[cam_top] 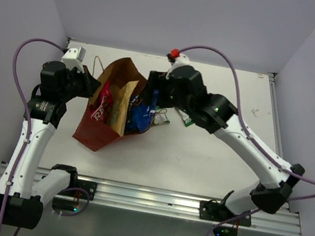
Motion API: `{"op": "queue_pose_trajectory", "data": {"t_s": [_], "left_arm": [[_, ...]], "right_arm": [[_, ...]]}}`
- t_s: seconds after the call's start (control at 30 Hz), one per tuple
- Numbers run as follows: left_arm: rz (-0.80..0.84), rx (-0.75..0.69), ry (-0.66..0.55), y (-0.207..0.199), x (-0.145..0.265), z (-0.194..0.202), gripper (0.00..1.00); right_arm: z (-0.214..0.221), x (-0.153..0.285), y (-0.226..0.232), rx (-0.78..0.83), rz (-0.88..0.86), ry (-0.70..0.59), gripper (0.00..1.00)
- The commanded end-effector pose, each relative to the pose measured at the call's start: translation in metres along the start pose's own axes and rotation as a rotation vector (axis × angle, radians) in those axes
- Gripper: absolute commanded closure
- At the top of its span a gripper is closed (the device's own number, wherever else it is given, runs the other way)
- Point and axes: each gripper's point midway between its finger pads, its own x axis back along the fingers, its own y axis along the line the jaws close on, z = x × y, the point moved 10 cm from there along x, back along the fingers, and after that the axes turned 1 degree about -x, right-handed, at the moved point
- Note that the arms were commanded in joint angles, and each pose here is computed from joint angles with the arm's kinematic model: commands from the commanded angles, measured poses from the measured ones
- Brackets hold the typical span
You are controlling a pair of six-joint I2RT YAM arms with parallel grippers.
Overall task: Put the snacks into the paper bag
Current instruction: Place the snack in the paper bag, then adjust the paper bag at the center of the board.
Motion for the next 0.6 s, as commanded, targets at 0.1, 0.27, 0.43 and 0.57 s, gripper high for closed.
{"op": "queue_pose_trajectory", "data": {"t_s": [0.1, 0.27, 0.43, 0.57], "left_arm": [[-0.006, 0.013, -0.046, -0.001, 0.0, -0.01, 1.0], [0.002, 0.017, -0.039, -0.002, -0.001, -0.01, 1.0], [0.002, 0.017, -0.033, -0.002, -0.002, -0.01, 1.0], [-0.003, 0.018, -0.027, -0.001, -0.003, -0.009, 1.0]], "right_arm": [[0.008, 0.026, -0.056, -0.047, 0.116, -0.032, 0.25], [0.026, 0.019, -0.08, -0.118, 0.105, -0.007, 0.28], [0.047, 0.0, -0.086, -0.146, 0.048, 0.039, 0.39], [0.058, -0.014, -0.088, -0.168, 0.01, 0.045, 0.51]]}}
